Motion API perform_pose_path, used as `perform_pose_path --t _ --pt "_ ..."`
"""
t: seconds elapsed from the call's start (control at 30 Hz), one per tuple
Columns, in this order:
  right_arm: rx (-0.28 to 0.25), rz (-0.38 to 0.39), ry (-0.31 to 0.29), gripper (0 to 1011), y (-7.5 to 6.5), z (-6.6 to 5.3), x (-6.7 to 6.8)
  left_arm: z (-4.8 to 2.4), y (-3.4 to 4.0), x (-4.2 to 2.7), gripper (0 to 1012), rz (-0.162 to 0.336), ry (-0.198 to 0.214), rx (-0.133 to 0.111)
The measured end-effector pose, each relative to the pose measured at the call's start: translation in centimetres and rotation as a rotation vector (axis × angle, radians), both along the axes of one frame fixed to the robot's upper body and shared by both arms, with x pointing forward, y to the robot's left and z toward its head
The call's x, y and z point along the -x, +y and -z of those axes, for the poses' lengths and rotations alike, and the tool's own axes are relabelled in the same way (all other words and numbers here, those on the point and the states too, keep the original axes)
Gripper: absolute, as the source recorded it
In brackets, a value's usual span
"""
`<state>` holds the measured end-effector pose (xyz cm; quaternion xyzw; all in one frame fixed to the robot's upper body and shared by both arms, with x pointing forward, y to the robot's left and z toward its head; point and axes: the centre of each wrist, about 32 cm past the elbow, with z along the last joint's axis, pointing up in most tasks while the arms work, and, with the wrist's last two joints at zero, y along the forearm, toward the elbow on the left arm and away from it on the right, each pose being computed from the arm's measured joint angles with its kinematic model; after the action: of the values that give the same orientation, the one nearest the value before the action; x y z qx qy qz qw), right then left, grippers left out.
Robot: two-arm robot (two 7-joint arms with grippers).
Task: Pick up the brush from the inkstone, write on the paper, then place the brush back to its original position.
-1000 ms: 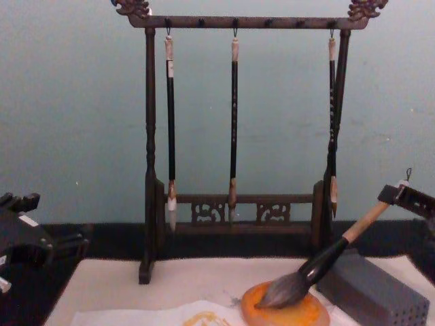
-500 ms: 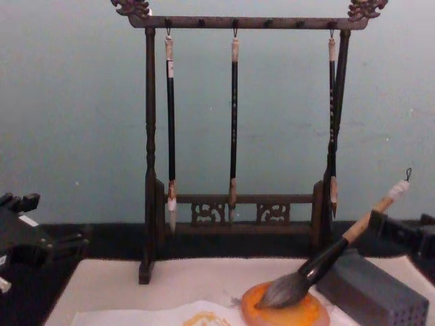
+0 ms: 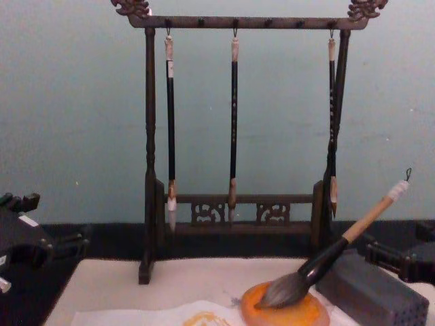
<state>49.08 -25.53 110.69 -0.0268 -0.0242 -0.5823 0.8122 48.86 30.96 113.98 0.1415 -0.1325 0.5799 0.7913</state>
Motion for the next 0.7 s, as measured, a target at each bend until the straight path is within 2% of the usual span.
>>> perform_pose_path --t 0.7 --pt "-0.001 0.000 -0.001 1000 -0.01 -0.02 -0.01 0.00 0.00 0.00 1001 0.000 0.000 0.000"
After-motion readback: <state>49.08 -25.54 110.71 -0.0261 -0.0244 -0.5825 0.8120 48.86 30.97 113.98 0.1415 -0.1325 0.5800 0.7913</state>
